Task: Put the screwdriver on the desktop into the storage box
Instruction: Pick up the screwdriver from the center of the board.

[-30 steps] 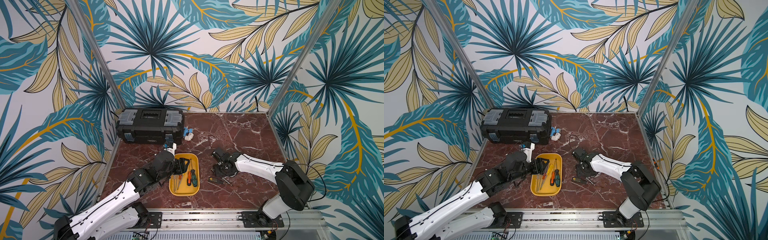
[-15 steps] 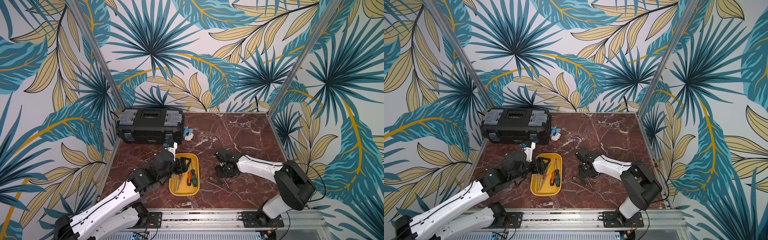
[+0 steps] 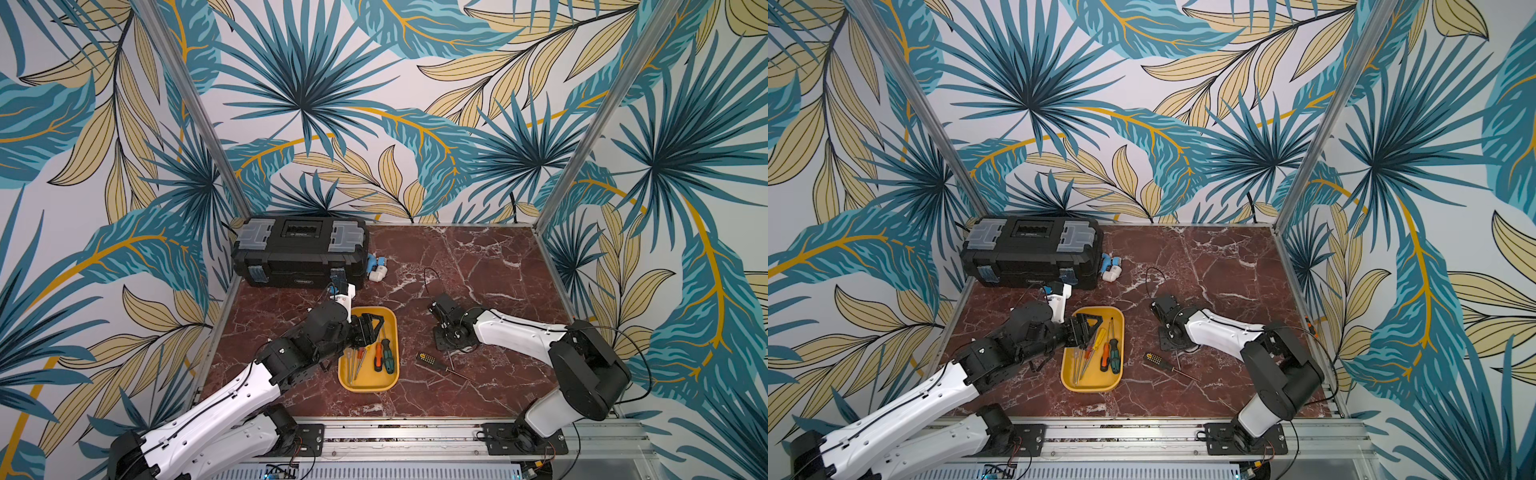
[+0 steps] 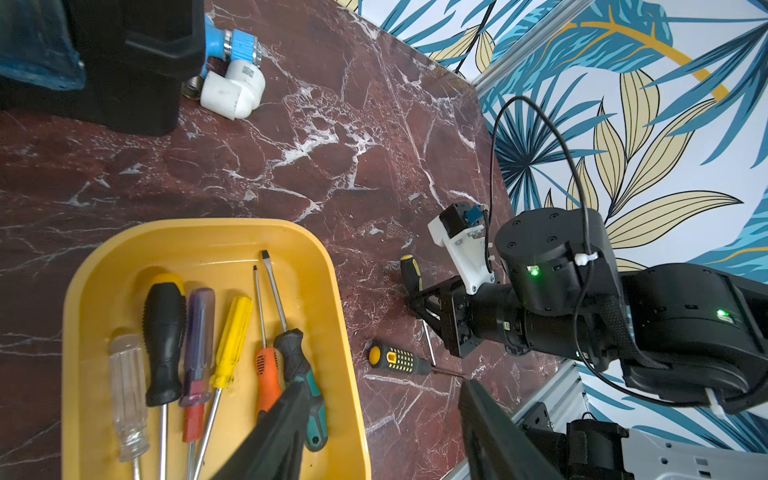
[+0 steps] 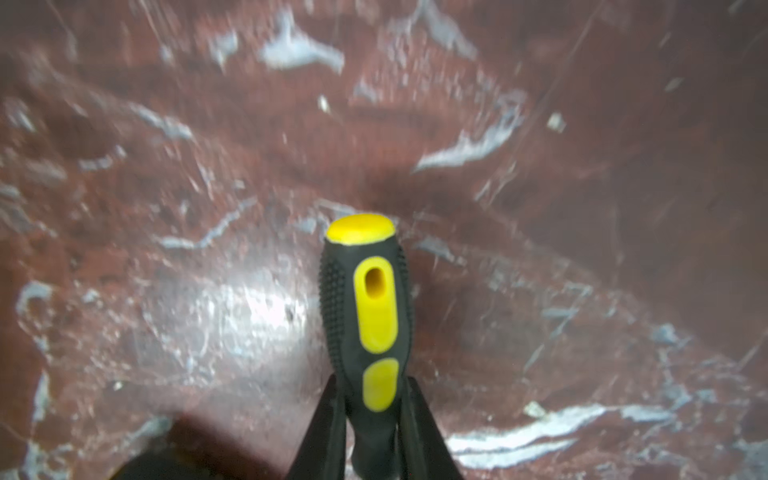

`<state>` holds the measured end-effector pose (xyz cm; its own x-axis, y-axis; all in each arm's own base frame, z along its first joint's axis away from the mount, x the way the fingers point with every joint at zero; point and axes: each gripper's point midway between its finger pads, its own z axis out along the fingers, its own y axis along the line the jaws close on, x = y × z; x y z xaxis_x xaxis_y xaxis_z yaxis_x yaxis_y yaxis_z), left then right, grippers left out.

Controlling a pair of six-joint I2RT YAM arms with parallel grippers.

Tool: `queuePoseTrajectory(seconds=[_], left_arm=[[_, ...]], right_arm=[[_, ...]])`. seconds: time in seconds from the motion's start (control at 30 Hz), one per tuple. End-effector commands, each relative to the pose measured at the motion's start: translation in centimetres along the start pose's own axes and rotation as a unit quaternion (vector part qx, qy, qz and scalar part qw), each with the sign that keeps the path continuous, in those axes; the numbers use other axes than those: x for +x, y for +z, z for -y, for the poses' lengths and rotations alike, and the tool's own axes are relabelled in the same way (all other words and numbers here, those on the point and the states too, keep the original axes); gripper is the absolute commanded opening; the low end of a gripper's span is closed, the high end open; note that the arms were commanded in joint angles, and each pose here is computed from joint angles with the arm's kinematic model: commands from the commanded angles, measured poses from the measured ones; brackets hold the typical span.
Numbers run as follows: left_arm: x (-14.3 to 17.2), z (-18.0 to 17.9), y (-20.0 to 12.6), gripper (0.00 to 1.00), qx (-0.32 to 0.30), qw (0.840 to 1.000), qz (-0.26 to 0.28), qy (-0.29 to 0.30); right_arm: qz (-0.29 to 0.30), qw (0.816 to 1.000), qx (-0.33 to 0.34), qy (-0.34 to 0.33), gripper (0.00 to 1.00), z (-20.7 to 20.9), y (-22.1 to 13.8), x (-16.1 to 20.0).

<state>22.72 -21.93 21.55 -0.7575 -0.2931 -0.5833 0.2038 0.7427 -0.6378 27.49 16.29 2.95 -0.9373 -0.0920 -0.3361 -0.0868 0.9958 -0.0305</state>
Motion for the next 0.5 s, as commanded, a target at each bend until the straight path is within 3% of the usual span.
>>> queuePoseTrajectory(seconds=[0.0,0.13,0.27,0.37,0.47], left_arm=[[0.2,0.0,0.0,0.62,0.009,1.0,0.004,-0.004],[0.2,0.0,-0.1,0.62,0.012,1.0,0.006,-0.012],[-0.2,0.9,-0.6,0.65,0.036,0.999,0.017,-0.021],[-1.1,3.3,-1.2,0.68,0.11,0.992,0.036,-0.045],[-1.9,7.1,-2.4,0.74,0.219,0.973,0.048,-0.056]], right_arm=[[0.068,0.997,0.036,0.004,0.11,0.6,-0.2,-3.8],[0.127,0.991,0.03,0.01,0.08,0.2,-2.5,-7.4],[0.183,0.983,-0.027,0.018,0.06,-1.0,-7.9,-10.2],[0.187,0.972,-0.142,0.024,0.04,-3.8,-12.4,-10.1],[0.153,0.94,-0.304,0.024,0.03,-8.0,-16.5,-8.2]])
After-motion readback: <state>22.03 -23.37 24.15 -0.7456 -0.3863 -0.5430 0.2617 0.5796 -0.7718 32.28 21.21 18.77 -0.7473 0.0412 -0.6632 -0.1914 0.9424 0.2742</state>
